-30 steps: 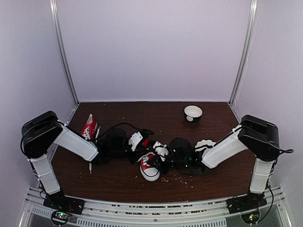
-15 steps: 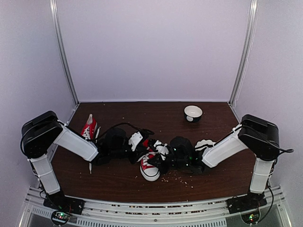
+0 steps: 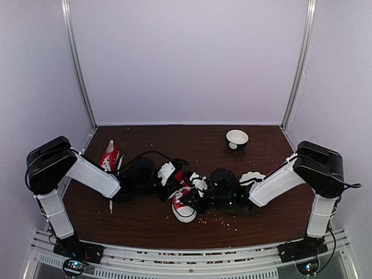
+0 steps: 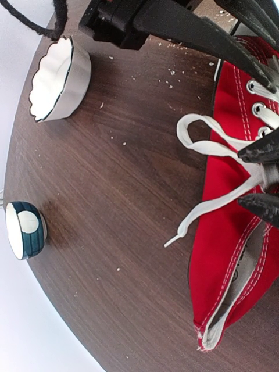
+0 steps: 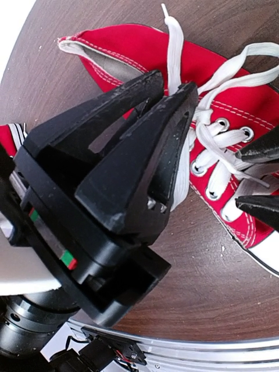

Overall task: Tie the shoes
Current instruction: Pull the crossed shoelace from the shoe.

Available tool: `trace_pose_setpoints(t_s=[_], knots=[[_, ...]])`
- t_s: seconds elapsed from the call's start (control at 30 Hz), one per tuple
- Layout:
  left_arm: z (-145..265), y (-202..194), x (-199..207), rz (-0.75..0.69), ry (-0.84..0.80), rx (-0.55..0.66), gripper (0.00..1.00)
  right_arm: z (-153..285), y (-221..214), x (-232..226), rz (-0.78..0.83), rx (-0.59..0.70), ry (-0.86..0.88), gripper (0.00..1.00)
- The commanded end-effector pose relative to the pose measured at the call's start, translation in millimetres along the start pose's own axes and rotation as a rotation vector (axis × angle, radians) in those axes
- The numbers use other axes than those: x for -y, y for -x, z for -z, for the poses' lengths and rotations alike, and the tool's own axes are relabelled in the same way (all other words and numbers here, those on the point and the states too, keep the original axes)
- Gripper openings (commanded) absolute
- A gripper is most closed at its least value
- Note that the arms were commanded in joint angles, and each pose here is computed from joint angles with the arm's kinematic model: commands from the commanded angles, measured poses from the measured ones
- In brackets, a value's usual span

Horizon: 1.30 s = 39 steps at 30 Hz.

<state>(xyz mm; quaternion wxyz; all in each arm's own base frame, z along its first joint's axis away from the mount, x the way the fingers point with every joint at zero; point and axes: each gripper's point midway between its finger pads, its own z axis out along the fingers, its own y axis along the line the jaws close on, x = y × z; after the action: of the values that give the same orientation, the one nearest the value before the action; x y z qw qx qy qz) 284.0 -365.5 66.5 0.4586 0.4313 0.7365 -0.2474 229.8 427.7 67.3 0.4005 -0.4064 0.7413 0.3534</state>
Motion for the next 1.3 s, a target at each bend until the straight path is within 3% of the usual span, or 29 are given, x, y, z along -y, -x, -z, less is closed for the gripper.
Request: trace_pose_setpoints(t_s=[0.0, 0.63, 0.87, 1.27], knots=[[-1, -5, -6, 0.01, 0.011, -0.007, 0.19, 10, 20, 4, -0.014, 0.085, -0.045, 0.21], [-2, -5, -6, 0.009, 0.008, -0.008, 0.19, -11, 9, 7, -0.011, 0.019, -0.056, 0.16], [-1, -6, -6, 0.01, 0.009, -0.008, 0.19, -11, 0, 8, -0.007, -0.02, -0.065, 0.19], [-1, -5, -6, 0.009, 0.009, -0.006, 0.19, -9, -10, 14, -0.008, -0.059, -0.098, 0.09]])
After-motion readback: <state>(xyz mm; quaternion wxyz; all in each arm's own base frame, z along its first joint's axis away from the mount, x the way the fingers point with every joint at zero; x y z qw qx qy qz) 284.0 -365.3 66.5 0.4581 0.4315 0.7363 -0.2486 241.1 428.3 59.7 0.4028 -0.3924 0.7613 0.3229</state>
